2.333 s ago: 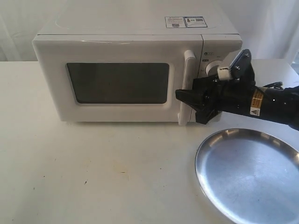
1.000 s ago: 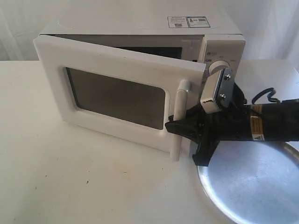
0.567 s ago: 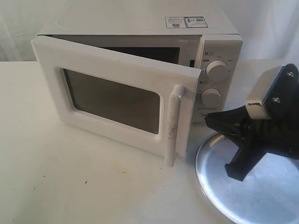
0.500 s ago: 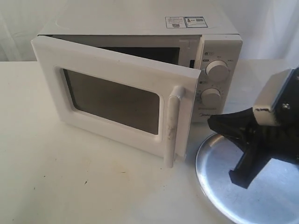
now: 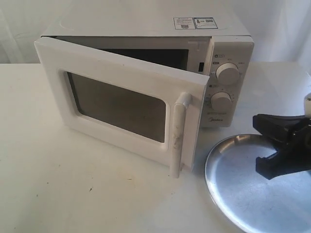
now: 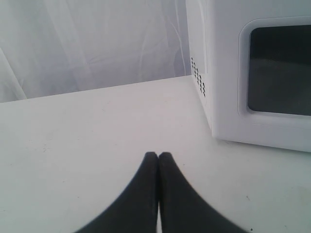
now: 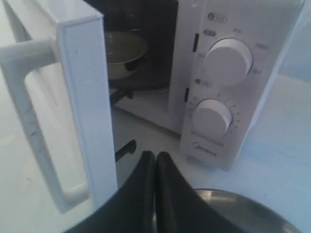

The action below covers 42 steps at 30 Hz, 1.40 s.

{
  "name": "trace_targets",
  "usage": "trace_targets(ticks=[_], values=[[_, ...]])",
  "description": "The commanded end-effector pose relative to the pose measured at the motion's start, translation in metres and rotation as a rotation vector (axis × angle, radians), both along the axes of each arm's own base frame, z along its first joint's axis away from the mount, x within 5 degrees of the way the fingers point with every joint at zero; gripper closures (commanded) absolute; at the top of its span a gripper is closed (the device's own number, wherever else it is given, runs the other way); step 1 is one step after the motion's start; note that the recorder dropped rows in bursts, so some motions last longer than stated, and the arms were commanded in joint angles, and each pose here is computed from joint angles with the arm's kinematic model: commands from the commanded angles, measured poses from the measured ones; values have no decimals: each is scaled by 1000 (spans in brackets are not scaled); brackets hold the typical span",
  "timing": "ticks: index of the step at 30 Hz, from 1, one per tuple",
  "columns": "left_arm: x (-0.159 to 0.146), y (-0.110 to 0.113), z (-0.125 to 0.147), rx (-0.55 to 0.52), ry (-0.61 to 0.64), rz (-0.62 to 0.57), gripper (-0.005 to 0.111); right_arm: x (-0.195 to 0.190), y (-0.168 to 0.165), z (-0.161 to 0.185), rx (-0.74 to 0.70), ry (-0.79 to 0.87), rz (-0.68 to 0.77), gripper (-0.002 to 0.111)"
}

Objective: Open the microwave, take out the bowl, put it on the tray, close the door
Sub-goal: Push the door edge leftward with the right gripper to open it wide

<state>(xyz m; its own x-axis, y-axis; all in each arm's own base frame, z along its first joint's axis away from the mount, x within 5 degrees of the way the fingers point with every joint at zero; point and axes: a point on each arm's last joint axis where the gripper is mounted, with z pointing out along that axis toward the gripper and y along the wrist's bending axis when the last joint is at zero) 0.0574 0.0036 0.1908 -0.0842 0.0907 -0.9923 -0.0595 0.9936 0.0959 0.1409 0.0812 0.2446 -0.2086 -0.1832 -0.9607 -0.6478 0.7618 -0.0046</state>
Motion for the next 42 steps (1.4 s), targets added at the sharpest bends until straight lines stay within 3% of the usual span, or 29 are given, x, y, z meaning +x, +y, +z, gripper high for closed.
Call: trace_targets(ticks=[1,7,11,23,29,35,42], values=[[0,0,1,-7,-9,-1,107,4,0,9,55,-119,-19,108],[0,0,1,-7,-9,-1,107,21,7,-6,-4,-124,15,108],[0,0,1,-7,-9,-1,107,40,18,-19,74,-159,50,108],[0,0,1,-7,-9,-1,107,76,32,-64,90,-68,67,108],[0,0,1,-7,-9,-1,107,77,42,-63,103,-80,108,108],[0,0,1,-7,-9,-1,107,76,60,-65,20,-56,172,108],[0,0,1,-7,-9,-1,107,63,72,-70,6,-44,332,108]])
